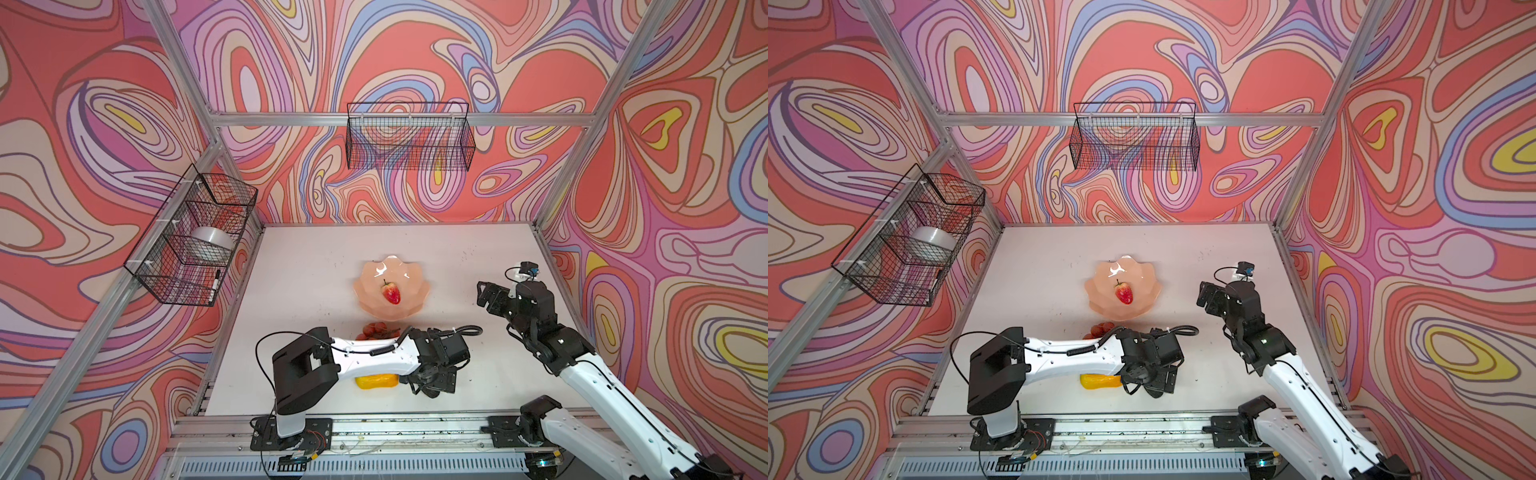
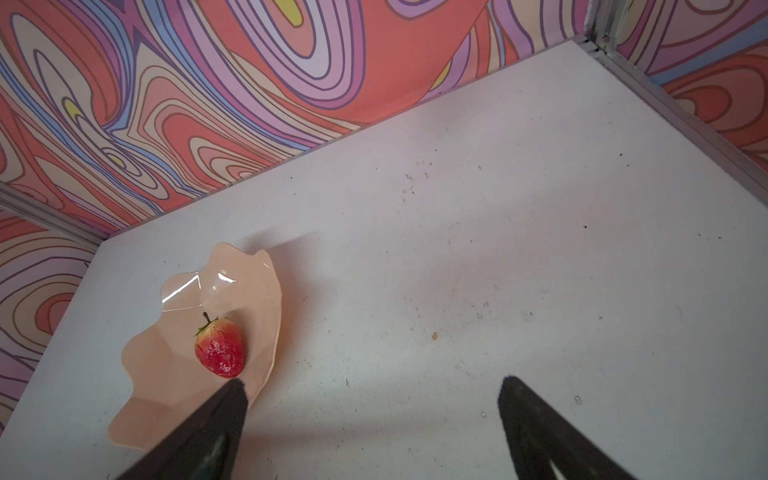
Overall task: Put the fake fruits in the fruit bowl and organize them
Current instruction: 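Reach the left gripper down to the dark avocado while right gripper withdraws, then grasp the avocado with the left gripper and lift it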
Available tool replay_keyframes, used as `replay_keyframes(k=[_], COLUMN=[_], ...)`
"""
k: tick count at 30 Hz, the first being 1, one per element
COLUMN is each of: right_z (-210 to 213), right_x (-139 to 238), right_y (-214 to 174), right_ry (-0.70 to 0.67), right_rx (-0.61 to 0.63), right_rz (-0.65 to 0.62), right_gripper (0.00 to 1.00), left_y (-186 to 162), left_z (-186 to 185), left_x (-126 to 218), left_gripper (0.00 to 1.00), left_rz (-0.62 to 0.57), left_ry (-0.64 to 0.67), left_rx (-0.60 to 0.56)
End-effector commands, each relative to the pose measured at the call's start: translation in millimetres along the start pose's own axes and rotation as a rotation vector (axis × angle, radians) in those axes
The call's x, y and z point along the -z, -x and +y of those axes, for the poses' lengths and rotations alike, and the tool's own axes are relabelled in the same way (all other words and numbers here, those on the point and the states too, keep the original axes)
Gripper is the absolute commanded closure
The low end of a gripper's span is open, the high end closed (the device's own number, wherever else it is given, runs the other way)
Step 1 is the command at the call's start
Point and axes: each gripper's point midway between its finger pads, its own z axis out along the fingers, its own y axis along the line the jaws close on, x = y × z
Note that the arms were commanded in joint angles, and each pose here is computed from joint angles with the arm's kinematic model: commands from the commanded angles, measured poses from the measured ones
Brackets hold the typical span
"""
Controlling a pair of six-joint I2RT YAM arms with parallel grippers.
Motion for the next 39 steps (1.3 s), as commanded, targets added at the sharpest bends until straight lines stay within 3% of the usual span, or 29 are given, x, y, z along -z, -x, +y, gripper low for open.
replay_keyframes(k=[1,5,8,14,20,25,30,34,39], right_z=[-3.4,-0.9,-0.4,-2.2,0.7,6.9,14.4,12.4,13.1], right_x=[2.8,2.8,4.3,5.5,6.7,8.7,19.0,22.5,13.4], right_y=[-7.3,-10.4,-11.2,-13.1,-14.0,-5.4,3.9,9.2,2.3], right_ry=[0.002,0.017,0.023,0.022,0.038,0.052,0.09,0.069,0.056], right_rx=[0.031,0.041,0.045,0.038,0.027,0.03,0.012,0.017,0.013], right_rz=[0.021,0.037,0.039,0.038,0.047,0.04,0.019,0.014,0.061], right_gripper=[0.02,0.02,0.02,0.02,0.02,0.02,0.03,0.03,0.03], left_y=[3.0,-1.3,-1.9,-2.0,2.5,7.6,27.1,55.8,92.4], left_z=[2.5,4.3,5.2,8.7,5.1,-22.9,-36.1,11.5,92.6], left_x=[-9.2,-19.7,-22.8,-20.8,-6.2,34.3,116.0,167.5,191.8], left_gripper=[0.0,0.0,0.07,0.48,0.72,0.75,0.75,0.75,0.73], left_rz=[-0.024,-0.007,0.0,-0.003,-0.053,-0.147,-0.308,-0.422,-0.504], left_ry=[0.022,0.024,0.039,0.051,0.004,-0.105,-0.184,-0.135,-0.065], left_rx=[0.084,0.107,0.107,0.102,0.08,-0.05,-0.207,-0.181,-0.053])
